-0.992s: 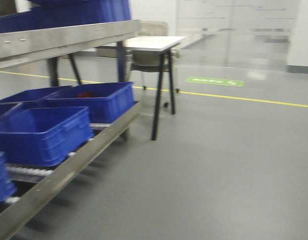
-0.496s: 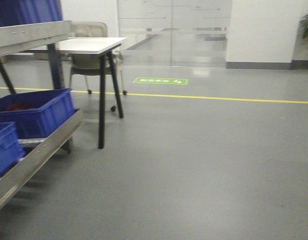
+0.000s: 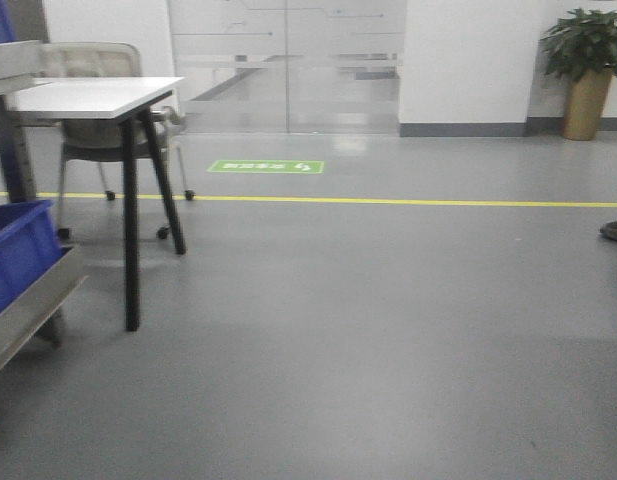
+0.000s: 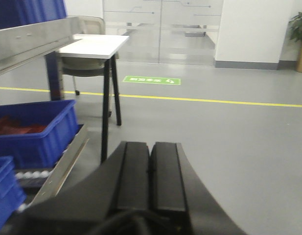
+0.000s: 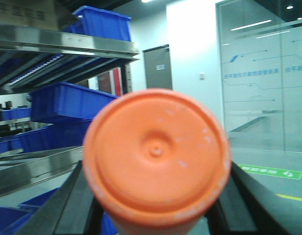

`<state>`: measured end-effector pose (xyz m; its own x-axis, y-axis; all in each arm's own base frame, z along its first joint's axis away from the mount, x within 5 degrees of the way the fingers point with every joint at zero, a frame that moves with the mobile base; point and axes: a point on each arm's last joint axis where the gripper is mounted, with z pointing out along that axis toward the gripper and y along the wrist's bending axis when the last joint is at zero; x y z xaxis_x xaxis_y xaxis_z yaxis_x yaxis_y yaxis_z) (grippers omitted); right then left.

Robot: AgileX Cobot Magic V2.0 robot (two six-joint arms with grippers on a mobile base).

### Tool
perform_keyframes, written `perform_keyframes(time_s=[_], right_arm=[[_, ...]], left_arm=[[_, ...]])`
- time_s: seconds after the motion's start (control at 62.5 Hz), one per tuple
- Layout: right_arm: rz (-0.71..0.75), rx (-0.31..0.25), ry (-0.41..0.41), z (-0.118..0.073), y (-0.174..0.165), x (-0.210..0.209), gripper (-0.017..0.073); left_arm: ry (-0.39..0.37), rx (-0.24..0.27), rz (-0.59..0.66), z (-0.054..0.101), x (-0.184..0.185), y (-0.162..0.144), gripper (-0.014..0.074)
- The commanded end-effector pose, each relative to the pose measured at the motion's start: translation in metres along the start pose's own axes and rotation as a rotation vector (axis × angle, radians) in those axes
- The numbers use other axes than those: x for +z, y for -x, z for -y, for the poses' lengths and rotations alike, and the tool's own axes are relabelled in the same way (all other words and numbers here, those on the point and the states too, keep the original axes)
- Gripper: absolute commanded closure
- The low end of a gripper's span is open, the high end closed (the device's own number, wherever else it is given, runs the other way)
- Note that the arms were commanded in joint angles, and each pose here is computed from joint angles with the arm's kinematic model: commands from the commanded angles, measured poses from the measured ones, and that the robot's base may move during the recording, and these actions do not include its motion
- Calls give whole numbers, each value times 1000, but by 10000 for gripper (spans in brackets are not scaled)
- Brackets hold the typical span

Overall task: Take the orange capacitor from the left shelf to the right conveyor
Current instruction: 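Drive the base to the conveyor table holding the capacitor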

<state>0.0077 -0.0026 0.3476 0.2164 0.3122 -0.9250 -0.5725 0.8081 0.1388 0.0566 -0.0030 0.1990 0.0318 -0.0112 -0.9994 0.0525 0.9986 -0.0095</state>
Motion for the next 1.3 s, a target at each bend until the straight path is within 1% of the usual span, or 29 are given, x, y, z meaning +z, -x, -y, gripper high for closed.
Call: perform_keyframes(time_s=[0.0,1.281], right_arm=[[86,-16,40,-4,14,1,511],[86,-16,40,-4,14,1,511]], left_arm=[[1,-3,76,0,0,1,720],[1,-3,76,0,0,1,720]])
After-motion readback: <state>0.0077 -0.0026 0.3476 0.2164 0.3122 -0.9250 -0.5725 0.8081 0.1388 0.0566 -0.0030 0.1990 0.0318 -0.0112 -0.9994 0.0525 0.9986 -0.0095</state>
